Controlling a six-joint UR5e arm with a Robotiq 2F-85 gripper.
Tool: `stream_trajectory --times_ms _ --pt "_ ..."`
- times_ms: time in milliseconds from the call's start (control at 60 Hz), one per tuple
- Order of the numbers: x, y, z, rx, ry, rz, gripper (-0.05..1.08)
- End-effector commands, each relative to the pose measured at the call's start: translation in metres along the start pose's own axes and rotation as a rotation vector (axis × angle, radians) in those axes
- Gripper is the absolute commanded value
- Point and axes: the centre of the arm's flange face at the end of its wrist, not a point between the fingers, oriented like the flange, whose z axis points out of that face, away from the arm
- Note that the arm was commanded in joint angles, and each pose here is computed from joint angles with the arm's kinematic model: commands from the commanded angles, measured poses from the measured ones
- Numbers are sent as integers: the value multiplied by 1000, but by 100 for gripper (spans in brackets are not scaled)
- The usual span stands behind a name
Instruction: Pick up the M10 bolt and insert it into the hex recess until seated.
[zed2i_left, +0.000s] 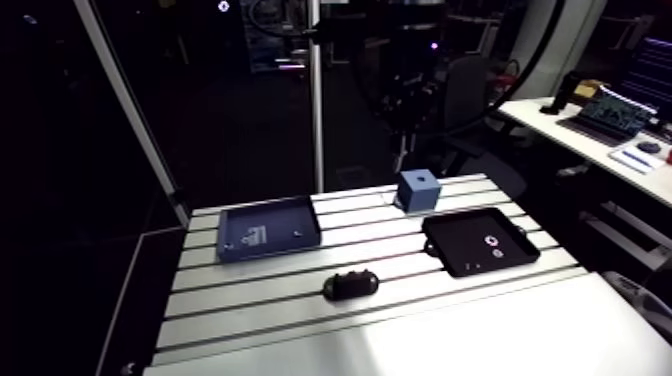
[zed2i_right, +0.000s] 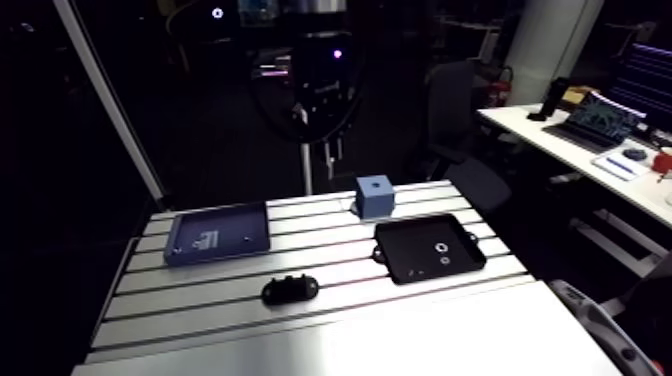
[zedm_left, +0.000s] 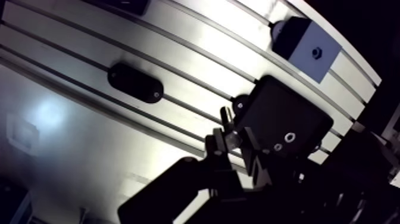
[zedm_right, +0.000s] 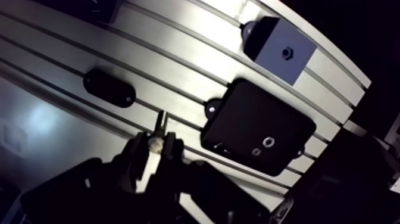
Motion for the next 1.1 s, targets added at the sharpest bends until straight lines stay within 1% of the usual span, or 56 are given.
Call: stream_trajectory --times_ms 17,83,217,250,267,283,367,467,483,583,617,667,750,900,950,1017,1100 --pt "5 49 -6 -3 -49 -71 90" --pt "2 58 -5 -3 -50 -58 90" --pt "5 76 0 0 -50 -36 90" --pt "4 88 2 -2 -46 -22 90" --pt "4 88 2 -2 -46 -22 90" --pt "5 93 2 -7 -42 -18 90" --pt "9 99 4 -11 -37 -16 90" --pt "10 111 11 -20 -46 -6 90" --pt "10 116 14 -24 -52 -3 90" --pt "13 127 20 -29 -55 1 90" --pt "12 129 21 -29 -55 3 90" --pt "13 132 25 -22 -60 2 90" --pt "15 133 32 -16 -67 -9 90" --pt "16 134 34 -14 -69 -11 90" --pt "18 136 39 -13 -79 -12 90" --pt "19 137 42 -17 -86 -12 90" --pt "22 139 50 -14 -89 -16 90"
